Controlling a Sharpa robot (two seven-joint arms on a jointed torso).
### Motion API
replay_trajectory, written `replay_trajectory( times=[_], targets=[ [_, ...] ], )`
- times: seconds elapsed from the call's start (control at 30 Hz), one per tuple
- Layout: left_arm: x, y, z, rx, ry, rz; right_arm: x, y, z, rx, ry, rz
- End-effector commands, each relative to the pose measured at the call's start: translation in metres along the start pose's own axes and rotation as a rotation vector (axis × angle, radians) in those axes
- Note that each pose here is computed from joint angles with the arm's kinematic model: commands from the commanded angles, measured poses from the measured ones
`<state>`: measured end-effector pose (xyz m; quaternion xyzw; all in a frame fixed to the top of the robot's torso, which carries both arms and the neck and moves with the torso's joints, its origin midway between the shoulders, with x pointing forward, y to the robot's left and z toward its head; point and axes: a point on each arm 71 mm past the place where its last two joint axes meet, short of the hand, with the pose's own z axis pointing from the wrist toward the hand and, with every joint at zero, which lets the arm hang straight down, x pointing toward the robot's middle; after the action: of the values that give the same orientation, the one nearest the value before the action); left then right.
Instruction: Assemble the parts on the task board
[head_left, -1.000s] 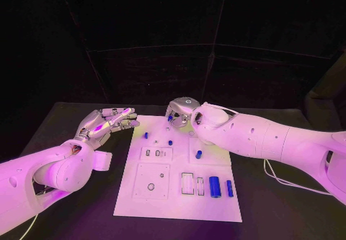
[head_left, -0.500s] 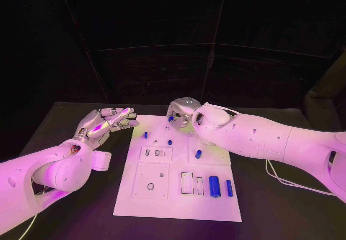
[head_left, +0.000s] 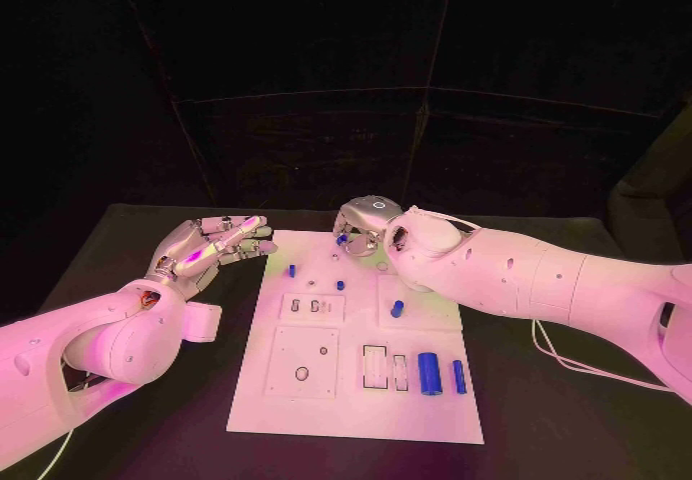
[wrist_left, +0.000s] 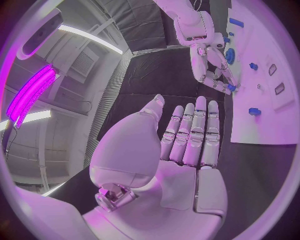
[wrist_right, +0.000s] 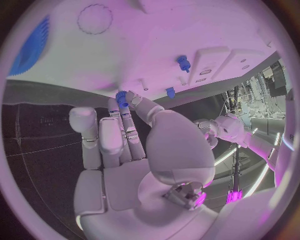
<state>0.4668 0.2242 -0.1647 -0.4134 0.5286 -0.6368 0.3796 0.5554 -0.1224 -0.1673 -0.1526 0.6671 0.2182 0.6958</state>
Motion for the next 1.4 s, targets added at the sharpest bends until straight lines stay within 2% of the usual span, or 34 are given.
replay_trajectory(
  times=[0.03, 0.5, 0.67, 0.77, 0.83, 0.93, 1.13, 1.4],
  targets=[
    [0.0012, -0.0014, 0.0004, 0.007, 0.013, -0.002, -0.001, 0.001, 0.001, 0.003, 0.0, -0.008],
    [0.0002, -0.002, 0.0001, 0.005, 0.012, -0.001, -0.003, -0.002, 0.001, 0.017, -0.026, -0.002],
    [-0.0012, -0.0029, -0.0004, 0.007, 0.009, 0.001, -0.011, -0.007, -0.009, 0.02, -0.068, 0.035],
    [-0.0021, -0.0039, -0.0007, 0.008, 0.008, 0.003, -0.022, -0.017, -0.02, 0.048, -0.09, 0.102],
    [-0.0024, -0.0045, -0.001, 0.009, 0.008, 0.003, -0.028, -0.025, -0.028, 0.079, -0.08, 0.15],
    [-0.0029, -0.0051, -0.0015, 0.009, 0.007, 0.003, -0.033, -0.042, -0.045, 0.151, -0.034, 0.243],
    [-0.0027, -0.0054, -0.0016, 0.009, 0.009, 0.003, -0.035, -0.067, -0.068, 0.245, 0.046, 0.307],
    [-0.0007, -0.0051, -0.0008, 0.01, 0.016, -0.001, -0.035, -0.088, -0.082, 0.321, 0.093, 0.297]
  ],
)
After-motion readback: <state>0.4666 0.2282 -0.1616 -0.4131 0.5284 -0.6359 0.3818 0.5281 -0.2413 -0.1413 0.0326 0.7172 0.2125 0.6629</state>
